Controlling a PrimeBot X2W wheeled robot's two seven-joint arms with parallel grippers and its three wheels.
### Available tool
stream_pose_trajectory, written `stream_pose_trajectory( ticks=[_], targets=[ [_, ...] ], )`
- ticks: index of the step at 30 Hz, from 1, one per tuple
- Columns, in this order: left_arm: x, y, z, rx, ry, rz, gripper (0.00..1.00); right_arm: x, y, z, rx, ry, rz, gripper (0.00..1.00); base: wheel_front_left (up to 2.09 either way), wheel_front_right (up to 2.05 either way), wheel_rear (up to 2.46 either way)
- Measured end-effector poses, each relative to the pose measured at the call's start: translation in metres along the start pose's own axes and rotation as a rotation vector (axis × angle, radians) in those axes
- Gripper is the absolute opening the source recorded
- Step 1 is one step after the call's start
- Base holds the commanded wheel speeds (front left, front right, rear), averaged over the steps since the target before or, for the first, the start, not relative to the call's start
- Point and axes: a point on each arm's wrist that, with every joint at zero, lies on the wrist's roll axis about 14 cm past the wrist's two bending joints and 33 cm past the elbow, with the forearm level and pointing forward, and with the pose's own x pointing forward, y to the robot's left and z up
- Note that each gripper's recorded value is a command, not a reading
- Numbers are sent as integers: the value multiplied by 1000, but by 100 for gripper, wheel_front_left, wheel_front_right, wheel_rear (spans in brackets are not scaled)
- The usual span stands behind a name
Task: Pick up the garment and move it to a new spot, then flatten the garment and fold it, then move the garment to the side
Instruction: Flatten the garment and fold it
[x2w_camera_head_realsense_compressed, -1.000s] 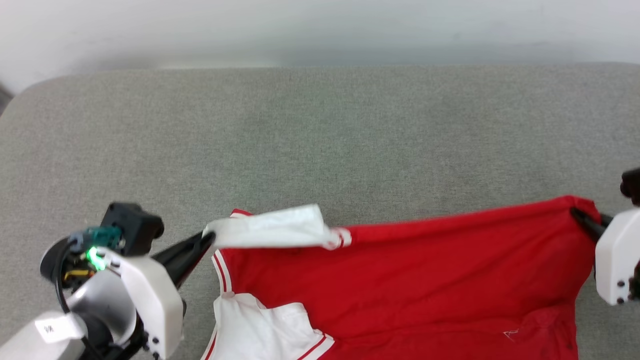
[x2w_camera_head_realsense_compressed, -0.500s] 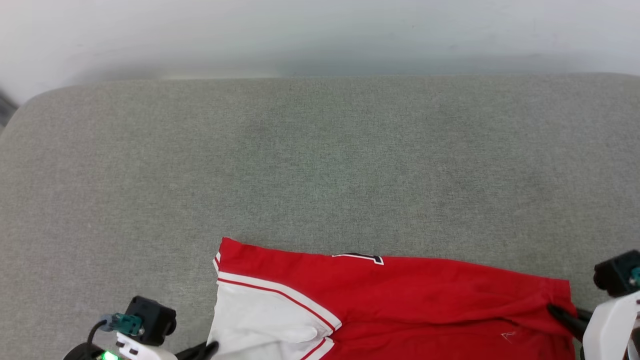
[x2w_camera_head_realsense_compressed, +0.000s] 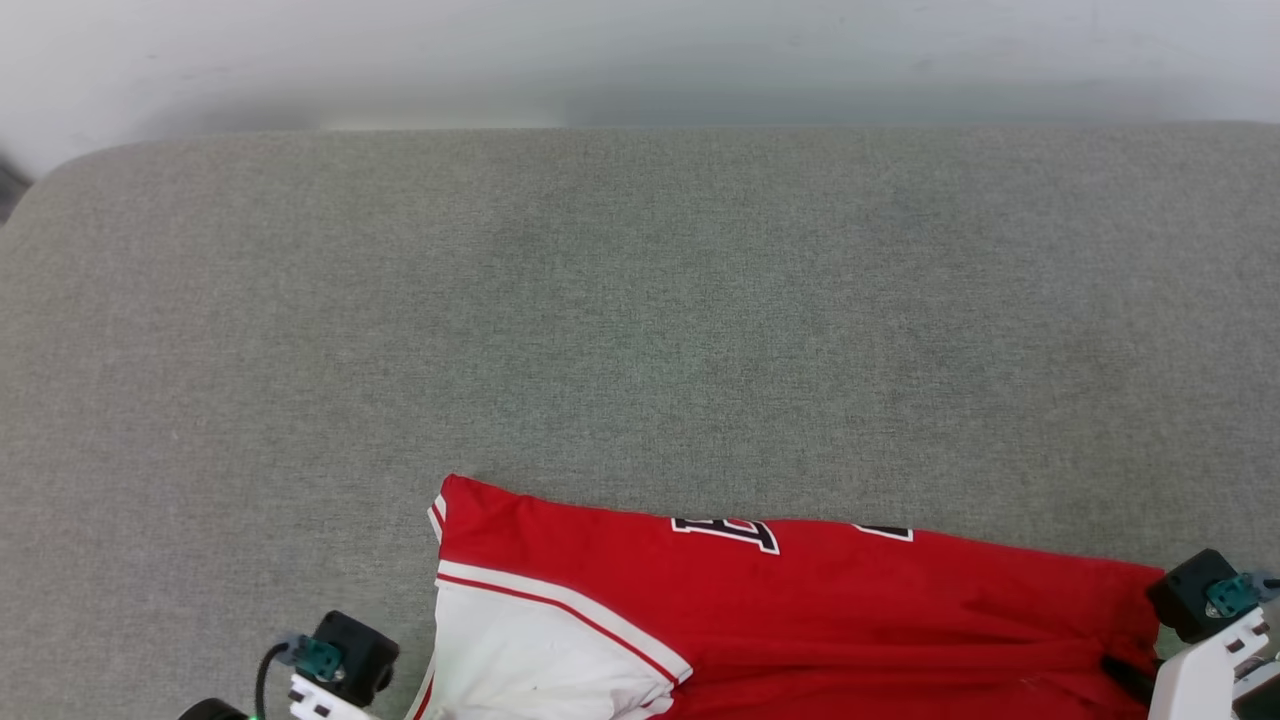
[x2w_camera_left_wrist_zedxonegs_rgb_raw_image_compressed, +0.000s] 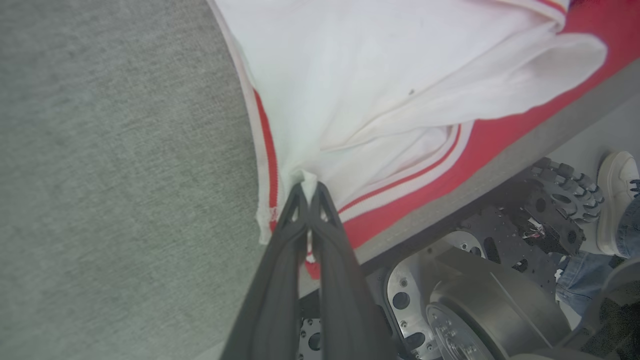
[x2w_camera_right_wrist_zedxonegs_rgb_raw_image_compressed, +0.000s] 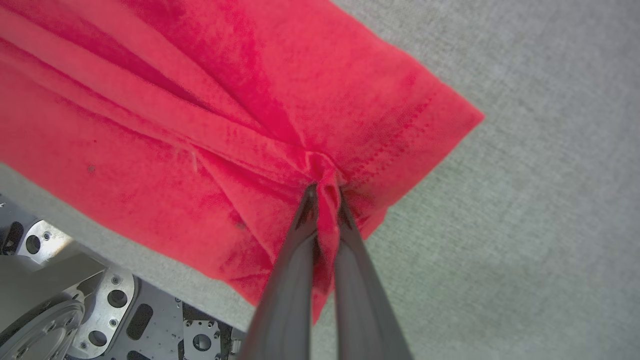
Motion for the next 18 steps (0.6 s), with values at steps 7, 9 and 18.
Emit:
stream_pose_trajectory(
  ticks=[7,9,18],
  targets=[
    [11,-4,-4,17,9,-15,98,6,0,2,-7,-25,8,100,0,0,0],
    [12,-4,-2,20,-7,-11,100,5,0,5,-11,-40,5,100,0,0,0],
    [-2,-12,37,23,-217,3,100,-18,0,40,76,-210,3,100,0,0,0]
  ],
)
